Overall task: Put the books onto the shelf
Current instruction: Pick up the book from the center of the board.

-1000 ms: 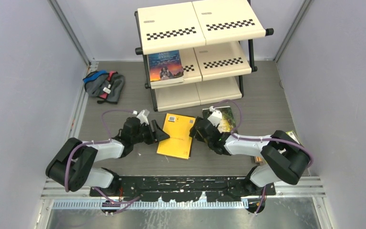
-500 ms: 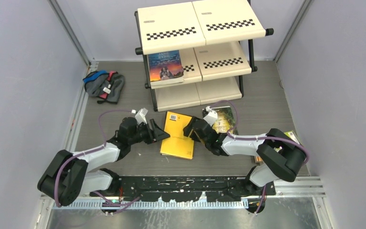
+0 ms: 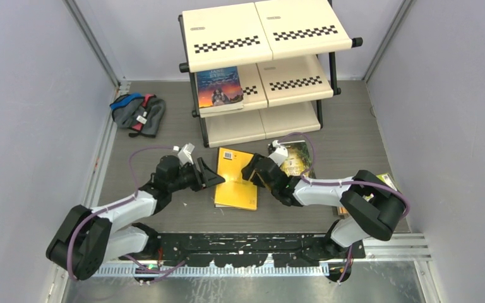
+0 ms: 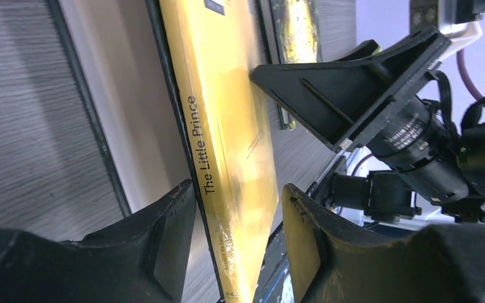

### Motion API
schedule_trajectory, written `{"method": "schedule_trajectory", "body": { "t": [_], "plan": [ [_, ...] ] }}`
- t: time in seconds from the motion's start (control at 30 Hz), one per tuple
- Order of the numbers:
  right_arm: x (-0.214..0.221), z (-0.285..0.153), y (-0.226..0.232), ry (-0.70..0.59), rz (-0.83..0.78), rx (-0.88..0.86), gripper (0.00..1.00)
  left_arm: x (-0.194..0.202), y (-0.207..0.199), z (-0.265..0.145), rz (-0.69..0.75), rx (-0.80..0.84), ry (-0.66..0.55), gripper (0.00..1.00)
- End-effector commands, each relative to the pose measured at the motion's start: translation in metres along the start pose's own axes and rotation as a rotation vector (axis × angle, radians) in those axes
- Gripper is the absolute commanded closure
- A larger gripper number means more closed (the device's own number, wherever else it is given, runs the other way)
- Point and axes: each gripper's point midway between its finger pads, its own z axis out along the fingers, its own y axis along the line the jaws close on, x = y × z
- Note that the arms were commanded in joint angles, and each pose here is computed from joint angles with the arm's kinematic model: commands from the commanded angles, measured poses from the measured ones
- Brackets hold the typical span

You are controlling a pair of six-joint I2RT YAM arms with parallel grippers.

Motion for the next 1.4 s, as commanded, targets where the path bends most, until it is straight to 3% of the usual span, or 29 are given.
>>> {"method": "schedule_trajectory", "body": {
  "t": [0.0, 0.73, 1.2, 1.37],
  "plan": [
    [-0.003, -0.005, 0.026, 0.002, 0.021, -0.076, 0.31, -0.011, -0.051, -0.015, 0.078, 0.161, -0.014, 0.47],
    [-0.002, -0.013, 0.047, 0.024, 0.034, -0.166, 0.31, -0.004, -0.048, -0.022, 0.062, 0.147, -0.007, 0.45],
    [0.012, -0.023, 0.056, 0.062, 0.091, -0.299, 0.31, 0.028, 0.005, -0.015, 0.043, 0.022, 0.07, 0.47],
    [0.014, -0.025, 0.064, 0.081, 0.092, -0.334, 0.31, 0.035, 0.015, -0.02, 0.042, -0.005, 0.065, 0.43]
  ]
}}
